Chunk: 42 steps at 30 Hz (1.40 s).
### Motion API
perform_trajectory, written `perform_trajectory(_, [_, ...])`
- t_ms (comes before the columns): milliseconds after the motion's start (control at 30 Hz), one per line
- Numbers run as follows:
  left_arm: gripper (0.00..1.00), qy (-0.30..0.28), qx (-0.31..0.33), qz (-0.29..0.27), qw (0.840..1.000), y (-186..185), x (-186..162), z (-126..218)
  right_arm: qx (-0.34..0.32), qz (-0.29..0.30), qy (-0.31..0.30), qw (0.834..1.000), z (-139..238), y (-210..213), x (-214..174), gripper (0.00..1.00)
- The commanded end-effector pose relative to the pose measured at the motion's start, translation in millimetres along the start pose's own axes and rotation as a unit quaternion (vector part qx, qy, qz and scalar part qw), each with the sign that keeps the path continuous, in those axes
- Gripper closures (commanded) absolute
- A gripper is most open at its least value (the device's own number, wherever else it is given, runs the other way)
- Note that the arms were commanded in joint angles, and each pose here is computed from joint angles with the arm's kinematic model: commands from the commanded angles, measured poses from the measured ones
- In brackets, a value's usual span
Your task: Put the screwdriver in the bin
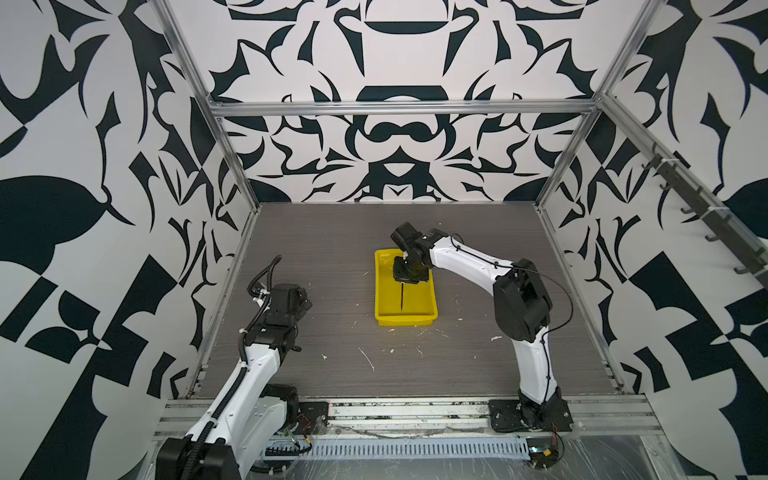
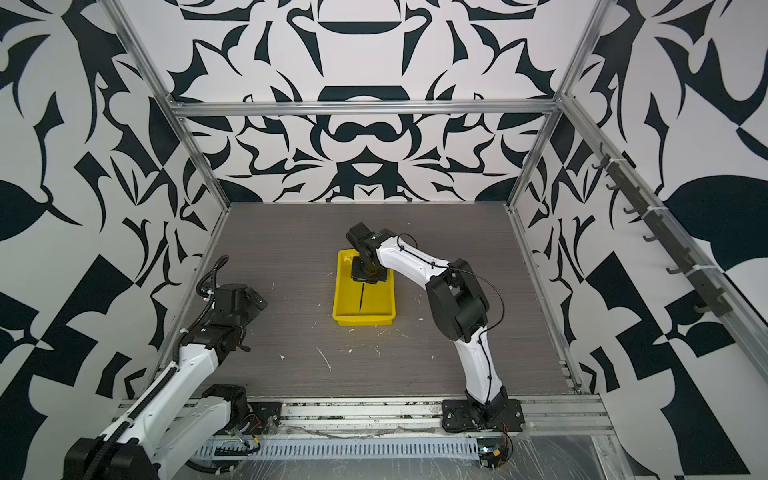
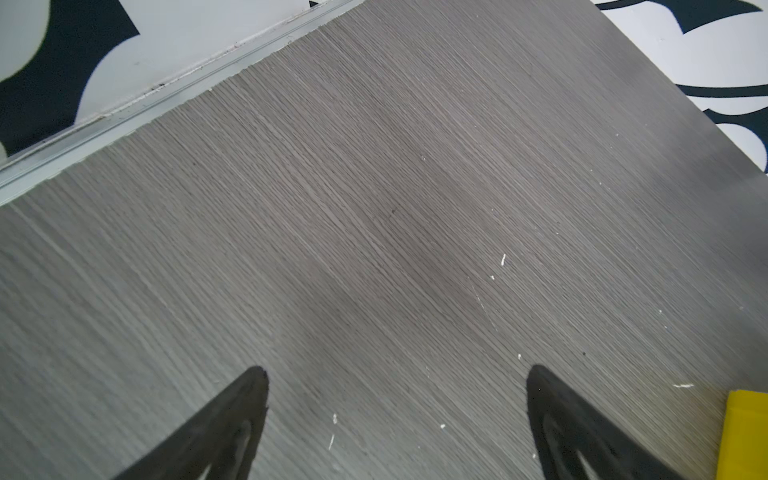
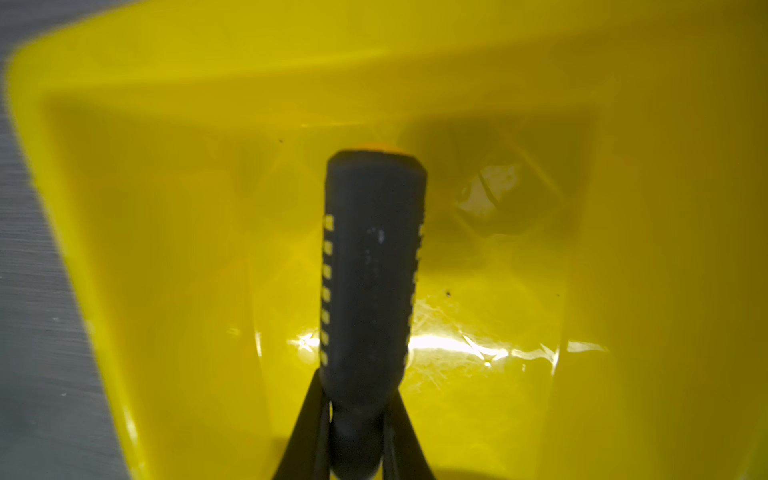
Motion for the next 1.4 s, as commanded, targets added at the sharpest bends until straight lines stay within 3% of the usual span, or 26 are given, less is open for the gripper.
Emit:
perform_trajectory(0, [0.00,-0.003,-0.001,0.007,1.000,-1,4,3,0.023,0.005,-0.029,0.999,30,6,4,0.94])
perform_trajectory(267, [0.00,-0.005,-0.001,0.009,1.000,-1,4,2,0.040,0.002,-0.030,0.999,34,7,2,0.79])
perform_trajectory(667, [0.00,0.002,0.001,0.005,1.000,-2,3,1,0.083,-0.002,-0.055,0.995,55,9,0,0.74])
perform_trajectory(833, [0.00,0.003,0.000,0.004,1.000,-2,3,1,0.084,0.003,-0.078,0.993,81,4,-1,0.75])
perform_trajectory(1000, [0.00,0.006,0.001,0.004,1.000,-3,3,1,0.092,-0.010,-0.128,0.987,100,-17,-5,0.75])
perform_trajectory(1233, [0.00,0.010,-0.003,0.001,1.000,-4,3,0,0.108,-0.076,-0.192,0.972,143,-81,-6,0.75])
perform_trajectory(1300, [0.00,0.007,-0.005,0.003,1.000,-5,3,-1,0.105,-0.088,-0.216,0.967,158,-99,-15,0.68])
perform_trajectory(1367, [0.00,0.009,-0.013,0.001,1.000,-7,2,-2,0.079,-0.087,-0.250,0.961,171,-117,-28,0.50])
Point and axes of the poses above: each gripper's point midway between its finger pads, its own z axis back along the fingers, its own y axis along the line the jaws close on, x = y × z, the point moved 9 cm from there along z, back along the fingers
